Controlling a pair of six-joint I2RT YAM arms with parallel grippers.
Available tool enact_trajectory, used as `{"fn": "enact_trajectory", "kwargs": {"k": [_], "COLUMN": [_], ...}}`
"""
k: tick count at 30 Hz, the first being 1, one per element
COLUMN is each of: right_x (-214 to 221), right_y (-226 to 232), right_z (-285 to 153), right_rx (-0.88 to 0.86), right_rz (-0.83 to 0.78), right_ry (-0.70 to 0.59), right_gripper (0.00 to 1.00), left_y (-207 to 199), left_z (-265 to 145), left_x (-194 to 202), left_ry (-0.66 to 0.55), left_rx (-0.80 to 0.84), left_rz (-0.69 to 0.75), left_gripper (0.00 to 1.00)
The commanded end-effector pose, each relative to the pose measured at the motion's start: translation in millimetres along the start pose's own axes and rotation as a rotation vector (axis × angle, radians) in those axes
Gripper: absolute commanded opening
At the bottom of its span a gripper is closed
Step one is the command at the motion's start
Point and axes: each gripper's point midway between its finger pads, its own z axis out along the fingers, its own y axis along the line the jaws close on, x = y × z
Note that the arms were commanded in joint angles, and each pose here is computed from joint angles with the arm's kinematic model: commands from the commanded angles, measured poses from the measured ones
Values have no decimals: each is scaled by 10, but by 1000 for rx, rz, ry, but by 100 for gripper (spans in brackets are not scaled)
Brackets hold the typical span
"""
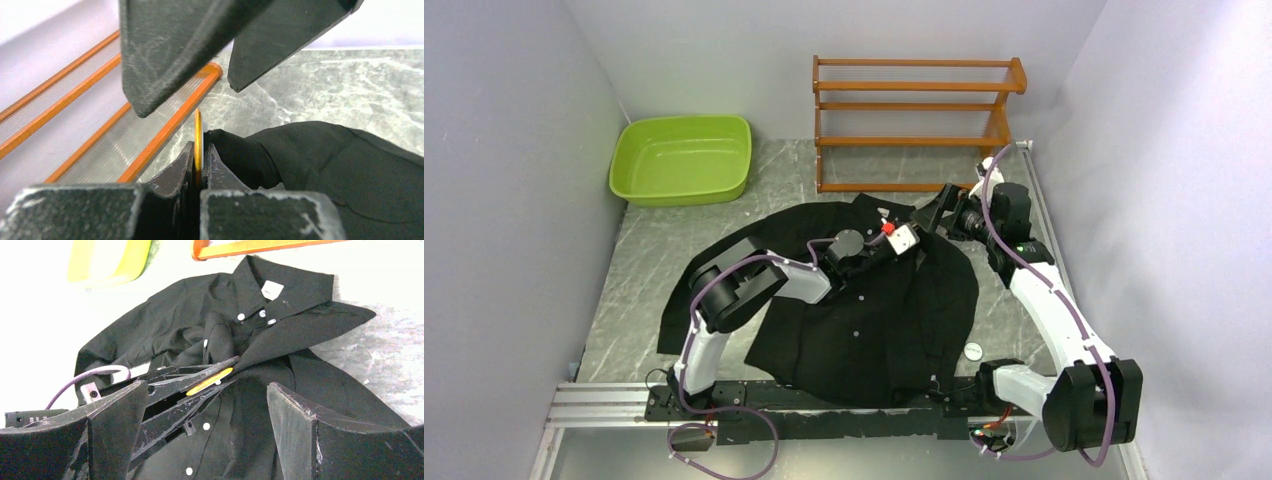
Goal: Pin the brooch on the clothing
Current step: Pin the brooch to the clothes.
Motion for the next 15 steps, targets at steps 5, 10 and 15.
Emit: {"fn": "enact_trajectory", "kwargs": {"k": [5,10,15], "right_x": [-340,-493,-627], "right_y": [198,379,595], "right_z": [-55,-129,-208], "right_rx": [-137,-258,-381], "right_rz": [27,-2,-46], "right_ry": [-91,-130,-164], "right_gripper": [98,100,100], "left_y": [170,281,451], "left_z": [-25,-93,-218], "left_x": [-628,-713,-823], "left_ry": [-106,-103,-153], "left_rx": [73,96,128], "left_rz": [-203,-379,-517], "left_gripper": [3,3,3]}}
